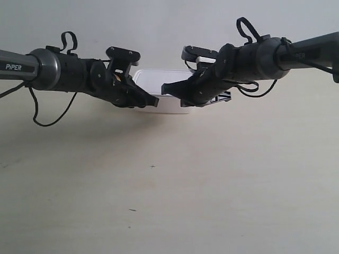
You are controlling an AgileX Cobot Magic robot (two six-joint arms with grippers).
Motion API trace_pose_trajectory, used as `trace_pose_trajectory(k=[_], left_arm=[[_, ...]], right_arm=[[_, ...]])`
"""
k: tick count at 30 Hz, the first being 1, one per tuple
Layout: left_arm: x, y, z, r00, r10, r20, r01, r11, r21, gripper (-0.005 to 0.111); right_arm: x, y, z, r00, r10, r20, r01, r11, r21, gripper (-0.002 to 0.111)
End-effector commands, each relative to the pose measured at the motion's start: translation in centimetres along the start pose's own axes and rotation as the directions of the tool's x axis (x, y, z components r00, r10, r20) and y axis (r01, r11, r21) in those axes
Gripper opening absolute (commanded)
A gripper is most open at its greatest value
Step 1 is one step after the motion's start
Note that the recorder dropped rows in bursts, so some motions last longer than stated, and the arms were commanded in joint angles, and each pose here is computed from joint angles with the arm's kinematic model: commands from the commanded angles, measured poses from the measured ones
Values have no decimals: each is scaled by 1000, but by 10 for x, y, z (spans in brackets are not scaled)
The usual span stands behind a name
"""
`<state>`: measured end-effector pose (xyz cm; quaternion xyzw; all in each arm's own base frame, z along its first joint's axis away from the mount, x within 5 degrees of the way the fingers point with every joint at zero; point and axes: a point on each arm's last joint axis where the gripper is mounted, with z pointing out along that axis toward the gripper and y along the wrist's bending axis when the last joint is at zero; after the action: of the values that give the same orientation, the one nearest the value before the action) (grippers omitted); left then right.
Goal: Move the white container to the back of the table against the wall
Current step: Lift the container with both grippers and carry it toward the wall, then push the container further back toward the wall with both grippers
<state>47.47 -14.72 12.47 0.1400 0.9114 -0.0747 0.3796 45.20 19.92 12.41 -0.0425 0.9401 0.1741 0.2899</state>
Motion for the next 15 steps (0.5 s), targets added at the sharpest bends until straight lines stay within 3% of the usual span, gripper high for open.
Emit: trace_pose_trajectory(k=[1,15], left_arm=[[-3,3,6,1000,-1,17,1,1000,-5,0],[-1,4,15,999,24,27,-23,1000,-11,0]], right_arm=[[-8,-9,-2,999,6,39,-7,1000,14,0],[-1,-20,19,999,17,37,-18,999,33,0]])
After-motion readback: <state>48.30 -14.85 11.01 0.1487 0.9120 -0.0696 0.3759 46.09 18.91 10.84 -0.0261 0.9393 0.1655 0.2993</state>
